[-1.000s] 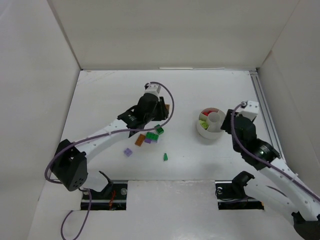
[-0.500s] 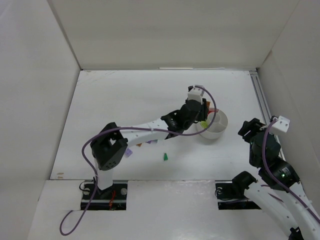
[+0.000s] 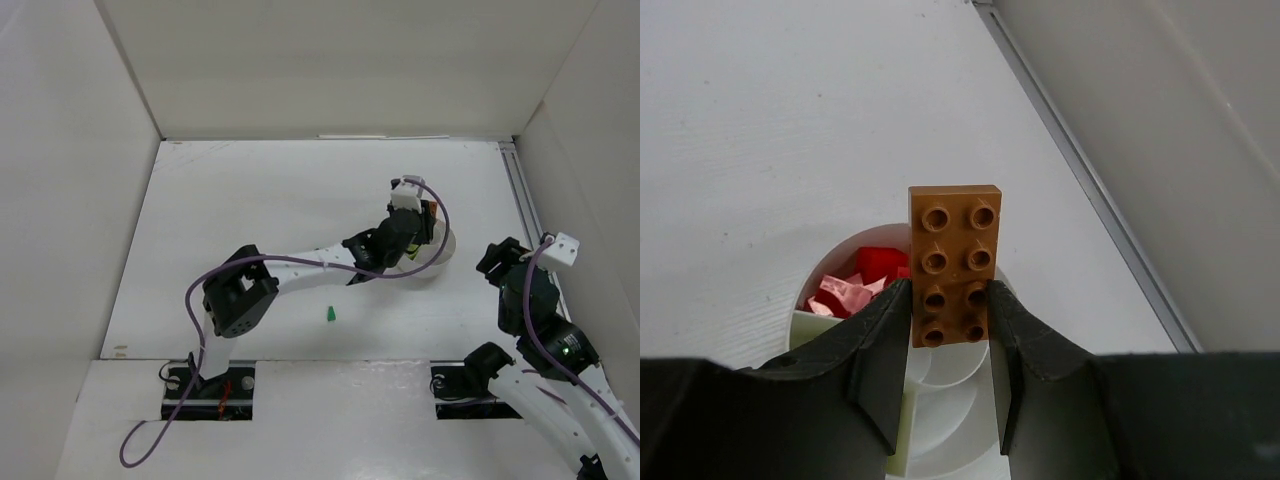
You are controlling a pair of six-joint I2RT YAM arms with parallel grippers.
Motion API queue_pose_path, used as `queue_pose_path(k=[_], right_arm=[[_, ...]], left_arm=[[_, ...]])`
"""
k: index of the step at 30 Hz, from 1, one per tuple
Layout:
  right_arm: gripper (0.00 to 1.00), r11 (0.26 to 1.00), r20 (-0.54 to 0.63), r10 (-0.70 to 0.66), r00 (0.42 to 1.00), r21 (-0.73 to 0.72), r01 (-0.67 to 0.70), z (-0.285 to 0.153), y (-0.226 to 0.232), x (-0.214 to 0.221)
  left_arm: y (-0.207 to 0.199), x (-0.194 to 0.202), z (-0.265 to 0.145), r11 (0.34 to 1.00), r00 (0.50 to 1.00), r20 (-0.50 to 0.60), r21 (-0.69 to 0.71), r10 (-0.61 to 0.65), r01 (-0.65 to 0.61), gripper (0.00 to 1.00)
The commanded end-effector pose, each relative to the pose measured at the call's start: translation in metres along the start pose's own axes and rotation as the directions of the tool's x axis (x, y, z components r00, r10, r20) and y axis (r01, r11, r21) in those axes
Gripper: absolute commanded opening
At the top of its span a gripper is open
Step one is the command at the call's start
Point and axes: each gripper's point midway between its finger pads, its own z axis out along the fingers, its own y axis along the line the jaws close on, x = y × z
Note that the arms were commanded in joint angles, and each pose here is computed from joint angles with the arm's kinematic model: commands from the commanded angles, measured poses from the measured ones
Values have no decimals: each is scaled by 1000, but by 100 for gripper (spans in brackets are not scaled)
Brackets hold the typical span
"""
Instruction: Sort the legos into containers by color
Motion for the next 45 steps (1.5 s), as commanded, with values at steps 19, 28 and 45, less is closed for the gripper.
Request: queue_pose_path(k=[19, 28, 45], right_arm=[[63, 999, 38, 50, 998, 10, -51, -3, -6, -6], [63, 999, 33, 43, 999, 13, -44, -2, -7, -2], [67, 999, 24, -11, 1000, -37, 12, 3, 8, -3]], left_arm=[[-4, 11, 30, 999, 997, 64, -28, -36, 38, 8], [-9, 11, 20, 999, 997, 80, -47, -19, 23, 33], [-10, -61, -44, 995, 983, 155, -15, -97, 101, 74]])
